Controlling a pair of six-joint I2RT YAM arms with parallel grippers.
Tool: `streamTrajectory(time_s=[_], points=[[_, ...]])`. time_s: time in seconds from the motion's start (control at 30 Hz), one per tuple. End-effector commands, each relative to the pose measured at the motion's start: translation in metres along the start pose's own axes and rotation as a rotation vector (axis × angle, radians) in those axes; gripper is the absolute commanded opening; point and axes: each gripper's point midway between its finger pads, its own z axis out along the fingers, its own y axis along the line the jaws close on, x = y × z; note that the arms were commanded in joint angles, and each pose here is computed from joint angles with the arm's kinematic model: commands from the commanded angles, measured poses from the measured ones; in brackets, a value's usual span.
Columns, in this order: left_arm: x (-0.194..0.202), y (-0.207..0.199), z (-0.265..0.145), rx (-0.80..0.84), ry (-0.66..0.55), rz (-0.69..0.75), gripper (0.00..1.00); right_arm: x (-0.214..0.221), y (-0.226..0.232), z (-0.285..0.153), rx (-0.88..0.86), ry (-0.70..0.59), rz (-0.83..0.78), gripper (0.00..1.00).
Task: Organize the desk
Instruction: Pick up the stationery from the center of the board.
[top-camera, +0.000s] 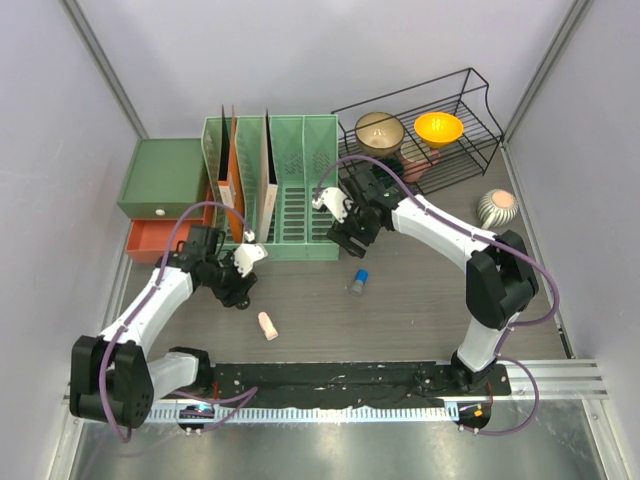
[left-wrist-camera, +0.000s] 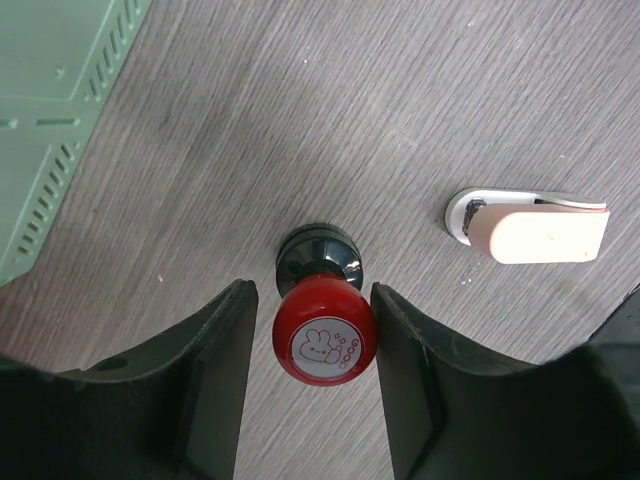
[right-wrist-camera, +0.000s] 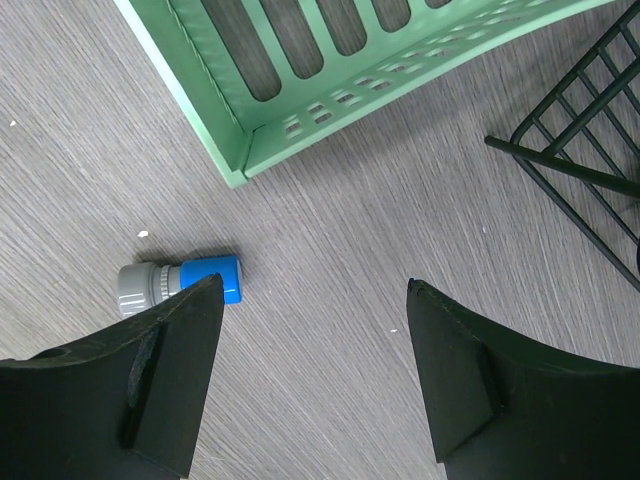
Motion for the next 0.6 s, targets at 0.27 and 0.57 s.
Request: streamTrajectory(time_s=[0.27, 0.57], points=[[-0.004, 0.001, -0.006, -0.033, -0.022, 0.009, 0.32, -0.015, -0.01, -0.009, 0.027, -0.042, -0.004, 0.78], [-0.028, -0.019, -0.033, 0.02, -0.104, 0.009, 0.12, -0.014, -0.011, -0.009, 0.028, -0.04, -0.002, 0.78]])
